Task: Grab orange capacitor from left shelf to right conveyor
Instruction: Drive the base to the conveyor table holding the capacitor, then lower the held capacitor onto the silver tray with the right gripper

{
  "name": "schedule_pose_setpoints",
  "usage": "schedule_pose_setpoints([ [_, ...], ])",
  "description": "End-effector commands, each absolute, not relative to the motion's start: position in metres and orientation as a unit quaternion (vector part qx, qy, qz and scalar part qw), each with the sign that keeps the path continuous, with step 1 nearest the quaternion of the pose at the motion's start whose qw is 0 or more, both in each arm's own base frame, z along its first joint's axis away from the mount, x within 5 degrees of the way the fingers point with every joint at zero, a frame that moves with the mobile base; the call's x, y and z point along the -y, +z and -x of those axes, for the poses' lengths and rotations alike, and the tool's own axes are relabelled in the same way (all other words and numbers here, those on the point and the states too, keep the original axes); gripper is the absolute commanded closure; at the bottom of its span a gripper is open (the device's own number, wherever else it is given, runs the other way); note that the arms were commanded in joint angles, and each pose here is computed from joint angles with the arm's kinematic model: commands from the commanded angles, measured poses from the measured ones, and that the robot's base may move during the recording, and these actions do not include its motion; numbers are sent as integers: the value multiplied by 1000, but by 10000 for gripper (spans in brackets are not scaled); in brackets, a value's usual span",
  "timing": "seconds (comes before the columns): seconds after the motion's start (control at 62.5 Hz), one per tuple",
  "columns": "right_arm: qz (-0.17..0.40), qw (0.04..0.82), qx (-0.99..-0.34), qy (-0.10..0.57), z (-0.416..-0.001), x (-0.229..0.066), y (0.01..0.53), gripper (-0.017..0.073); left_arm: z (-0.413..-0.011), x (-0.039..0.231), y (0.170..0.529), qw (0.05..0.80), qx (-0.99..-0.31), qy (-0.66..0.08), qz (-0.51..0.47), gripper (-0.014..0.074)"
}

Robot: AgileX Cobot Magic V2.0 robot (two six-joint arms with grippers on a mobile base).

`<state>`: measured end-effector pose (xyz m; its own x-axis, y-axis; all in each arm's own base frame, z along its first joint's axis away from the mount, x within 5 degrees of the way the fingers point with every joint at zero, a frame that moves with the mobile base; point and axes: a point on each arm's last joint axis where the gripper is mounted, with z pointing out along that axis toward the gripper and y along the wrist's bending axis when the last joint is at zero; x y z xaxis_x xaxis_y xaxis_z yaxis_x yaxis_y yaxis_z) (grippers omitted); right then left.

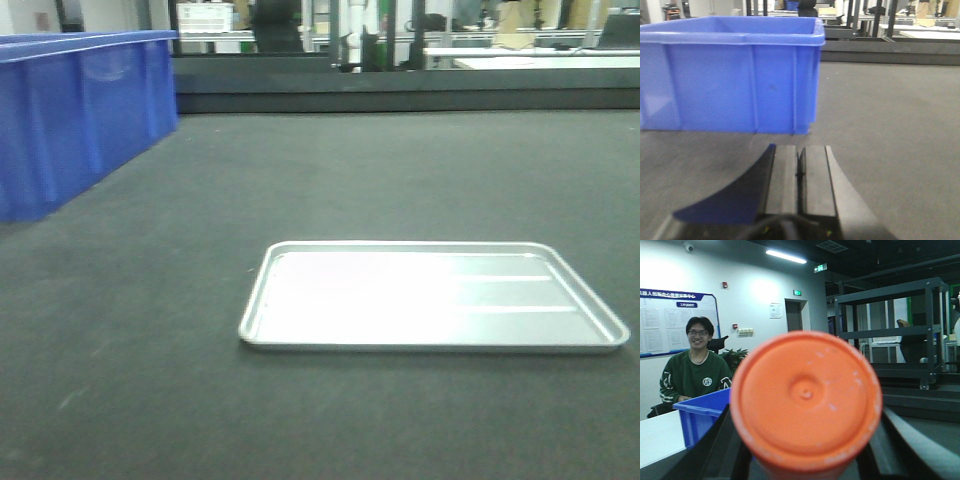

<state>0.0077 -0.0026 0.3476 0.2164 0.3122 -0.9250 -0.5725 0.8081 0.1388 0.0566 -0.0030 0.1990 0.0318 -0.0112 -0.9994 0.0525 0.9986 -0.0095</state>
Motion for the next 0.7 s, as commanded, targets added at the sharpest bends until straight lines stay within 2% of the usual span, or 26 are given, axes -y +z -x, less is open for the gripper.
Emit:
schedule_pose_setpoints([
  [0.0, 124, 794, -516, 296, -3, 3, 362, 511, -56, 3, 200, 744, -668, -24, -13, 720],
  [0.688, 125, 795, -514, 297, -3, 3, 362, 511, -56, 3, 200, 744, -668, -24, -13, 720],
])
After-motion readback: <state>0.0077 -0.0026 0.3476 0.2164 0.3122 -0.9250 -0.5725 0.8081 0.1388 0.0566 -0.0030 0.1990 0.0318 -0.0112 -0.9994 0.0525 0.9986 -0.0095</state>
